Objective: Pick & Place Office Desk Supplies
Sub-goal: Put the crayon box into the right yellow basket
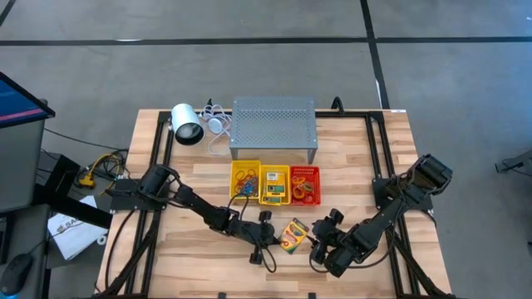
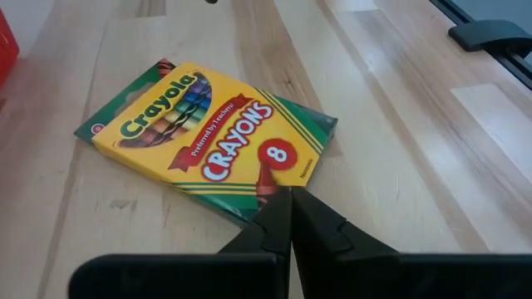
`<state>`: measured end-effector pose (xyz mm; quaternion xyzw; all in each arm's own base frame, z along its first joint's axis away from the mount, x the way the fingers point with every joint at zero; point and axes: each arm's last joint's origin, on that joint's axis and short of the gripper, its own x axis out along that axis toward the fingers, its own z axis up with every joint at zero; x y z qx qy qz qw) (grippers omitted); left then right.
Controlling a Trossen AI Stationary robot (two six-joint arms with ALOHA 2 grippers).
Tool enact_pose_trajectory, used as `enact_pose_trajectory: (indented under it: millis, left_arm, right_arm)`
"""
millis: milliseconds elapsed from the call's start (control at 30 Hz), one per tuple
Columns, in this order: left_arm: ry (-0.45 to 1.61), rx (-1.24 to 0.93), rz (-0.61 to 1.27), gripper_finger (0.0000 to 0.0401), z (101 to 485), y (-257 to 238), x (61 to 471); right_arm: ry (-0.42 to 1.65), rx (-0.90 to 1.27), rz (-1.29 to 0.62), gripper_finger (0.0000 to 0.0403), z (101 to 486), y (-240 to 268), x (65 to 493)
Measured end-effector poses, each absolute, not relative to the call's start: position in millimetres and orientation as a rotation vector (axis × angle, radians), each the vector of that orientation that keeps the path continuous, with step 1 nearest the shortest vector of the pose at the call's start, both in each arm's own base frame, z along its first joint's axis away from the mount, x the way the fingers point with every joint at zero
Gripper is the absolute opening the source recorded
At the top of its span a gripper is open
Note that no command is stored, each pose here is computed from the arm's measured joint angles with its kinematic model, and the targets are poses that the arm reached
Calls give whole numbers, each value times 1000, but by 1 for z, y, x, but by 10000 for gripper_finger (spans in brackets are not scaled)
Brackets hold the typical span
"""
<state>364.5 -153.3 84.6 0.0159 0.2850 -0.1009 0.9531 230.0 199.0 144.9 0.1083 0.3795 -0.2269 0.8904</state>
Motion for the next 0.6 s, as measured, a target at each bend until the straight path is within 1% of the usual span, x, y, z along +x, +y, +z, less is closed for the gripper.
enact_pose_trajectory:
  millis: [600]
  left_arm:
    - [591,44,-225,0,83,-161,360]
  right_arm:
    - [810,232,-517,226,144,189,234]
